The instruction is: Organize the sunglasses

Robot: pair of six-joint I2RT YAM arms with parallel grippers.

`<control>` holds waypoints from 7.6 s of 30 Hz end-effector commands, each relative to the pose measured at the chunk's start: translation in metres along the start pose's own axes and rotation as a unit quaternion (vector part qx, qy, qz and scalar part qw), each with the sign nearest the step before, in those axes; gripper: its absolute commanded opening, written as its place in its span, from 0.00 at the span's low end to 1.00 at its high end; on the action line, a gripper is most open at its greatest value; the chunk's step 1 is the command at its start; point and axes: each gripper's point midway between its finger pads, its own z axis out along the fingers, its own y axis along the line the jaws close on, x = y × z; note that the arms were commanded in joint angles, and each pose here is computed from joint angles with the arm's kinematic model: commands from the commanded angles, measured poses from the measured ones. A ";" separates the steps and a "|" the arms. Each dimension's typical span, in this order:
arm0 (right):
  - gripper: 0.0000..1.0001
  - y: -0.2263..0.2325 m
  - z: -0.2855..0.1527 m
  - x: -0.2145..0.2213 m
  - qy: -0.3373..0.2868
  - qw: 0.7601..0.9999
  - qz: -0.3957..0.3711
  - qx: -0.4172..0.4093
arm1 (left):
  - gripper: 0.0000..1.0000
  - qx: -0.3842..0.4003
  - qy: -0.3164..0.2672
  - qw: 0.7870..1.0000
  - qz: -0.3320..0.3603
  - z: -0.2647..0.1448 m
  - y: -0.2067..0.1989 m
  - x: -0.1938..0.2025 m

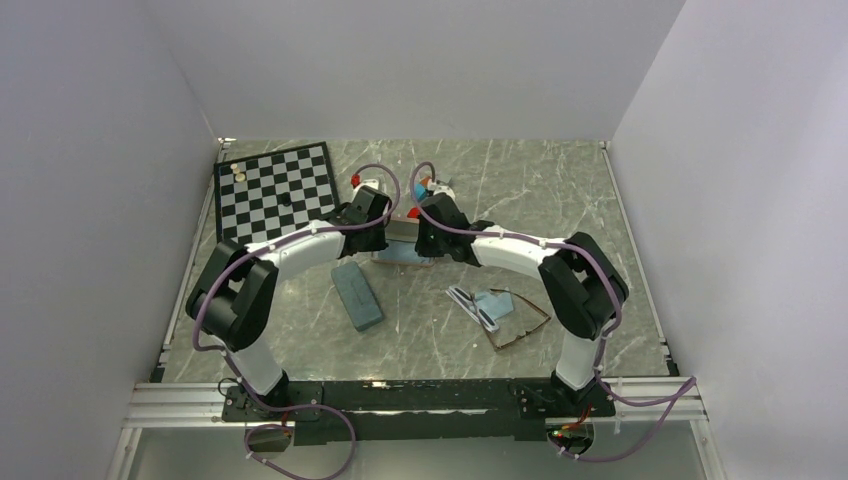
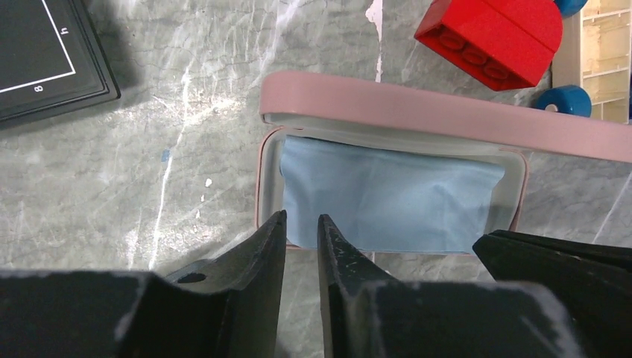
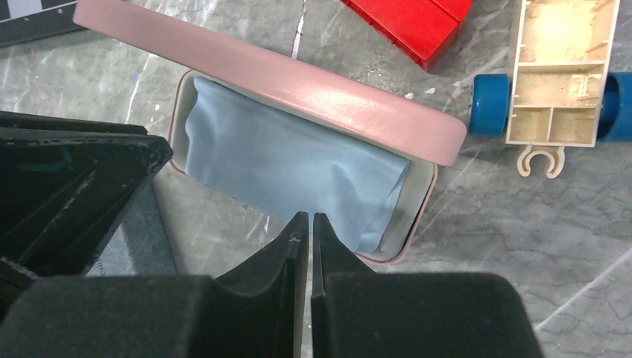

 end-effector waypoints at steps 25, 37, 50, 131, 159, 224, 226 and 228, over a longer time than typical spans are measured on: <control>0.11 -0.040 0.015 0.018 0.011 0.996 0.022 0.084 | 0.08 -0.029 0.040 0.999 -0.023 0.040 0.018 0.014; 0.41 0.002 -0.028 -0.023 -0.052 0.998 0.007 -0.021 | 0.21 0.027 0.005 0.999 -0.025 0.013 0.000 -0.013; 0.64 -0.019 -0.125 0.027 -0.019 0.979 -0.185 -0.083 | 0.99 0.152 -0.053 0.986 -0.048 -0.076 -0.017 -0.019; 0.00 -0.034 -0.225 -0.093 -0.252 0.945 0.201 -0.048 | 0.99 0.681 -0.180 0.701 0.109 -0.304 -0.111 0.013; 0.00 0.073 -0.235 -0.081 -0.175 0.924 0.070 -0.332 | 0.10 0.555 -0.132 0.819 0.057 -0.221 -0.146 -0.027; 0.00 0.024 -0.209 -0.072 -0.154 0.970 -0.063 -0.176 | 0.89 0.346 -0.304 0.887 0.038 -0.262 -0.055 -0.062; 0.00 0.025 -0.207 -0.069 -0.146 0.970 -0.079 -0.180 | 0.87 0.360 -0.293 0.884 0.047 -0.261 -0.067 -0.066; 0.00 0.025 -0.206 -0.067 -0.143 0.969 -0.086 -0.180 | 0.81 0.379 -0.271 0.883 0.057 -0.257 -0.083 -0.067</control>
